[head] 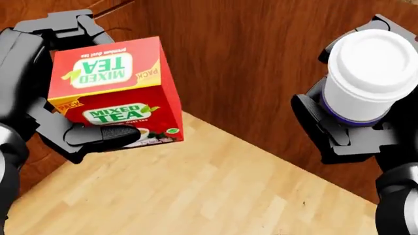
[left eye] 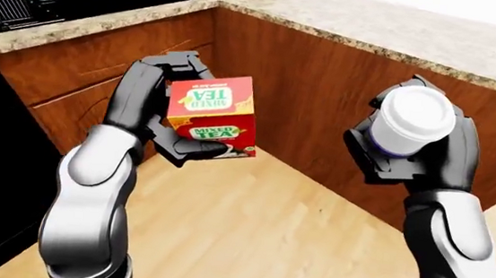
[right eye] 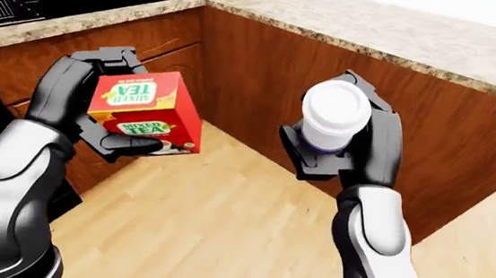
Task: Move the drinks to the dining counter.
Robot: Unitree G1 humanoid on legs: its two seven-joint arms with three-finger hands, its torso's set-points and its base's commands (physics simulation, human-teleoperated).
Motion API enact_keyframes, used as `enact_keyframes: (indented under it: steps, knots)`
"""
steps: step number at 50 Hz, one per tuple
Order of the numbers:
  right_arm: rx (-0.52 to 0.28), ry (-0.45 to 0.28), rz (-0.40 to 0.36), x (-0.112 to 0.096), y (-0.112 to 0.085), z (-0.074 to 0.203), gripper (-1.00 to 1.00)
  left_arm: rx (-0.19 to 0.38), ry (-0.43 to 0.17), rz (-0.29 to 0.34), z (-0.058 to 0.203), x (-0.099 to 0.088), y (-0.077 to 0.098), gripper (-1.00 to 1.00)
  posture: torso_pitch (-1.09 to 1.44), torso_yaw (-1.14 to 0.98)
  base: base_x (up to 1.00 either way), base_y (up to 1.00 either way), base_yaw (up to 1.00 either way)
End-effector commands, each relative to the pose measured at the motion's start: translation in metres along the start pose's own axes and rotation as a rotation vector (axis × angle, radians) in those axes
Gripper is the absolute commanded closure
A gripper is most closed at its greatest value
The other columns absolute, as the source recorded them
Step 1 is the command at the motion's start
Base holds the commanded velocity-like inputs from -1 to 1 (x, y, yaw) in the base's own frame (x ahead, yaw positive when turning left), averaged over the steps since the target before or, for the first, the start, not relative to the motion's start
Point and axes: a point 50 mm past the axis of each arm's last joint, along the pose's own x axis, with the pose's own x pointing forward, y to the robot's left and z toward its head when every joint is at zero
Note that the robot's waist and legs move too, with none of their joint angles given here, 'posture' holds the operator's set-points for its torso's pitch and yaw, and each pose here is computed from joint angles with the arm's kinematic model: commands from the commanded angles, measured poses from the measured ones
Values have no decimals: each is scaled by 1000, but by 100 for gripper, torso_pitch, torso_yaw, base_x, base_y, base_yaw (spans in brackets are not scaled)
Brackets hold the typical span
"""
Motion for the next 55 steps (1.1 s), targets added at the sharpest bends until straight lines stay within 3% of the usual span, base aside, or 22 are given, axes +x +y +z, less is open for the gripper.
enact_keyframes:
  steps: [1,21,23,31,44,52,55]
  knots:
    - [-2,-69,-8,-1,-1,11,100,16,-80,1,14,-2,0,100,0,0,5,0,-100]
    - [-13,-74,14,-1,4,14,100,12,-88,4,18,-2,2,100,0,0,6,0,-100]
    - [-30,-65,46,-1,9,13,100,13,-89,5,19,-3,3,100,0,0,0,0,0]
    - [-20,-60,15,2,6,16,100,14,-98,7,25,-4,4,100,0,0,0,0,0]
    - [-24,-40,56,1,12,19,100,20,-103,7,32,-4,8,100,0,0,0,0,-59]
    - [6,-22,71,15,20,26,100,33,-86,-2,40,5,14,100,0,0,31,0,0]
    - [-13,-27,75,21,24,37,100,43,-103,0,57,8,18,100,0,0,52,0,0]
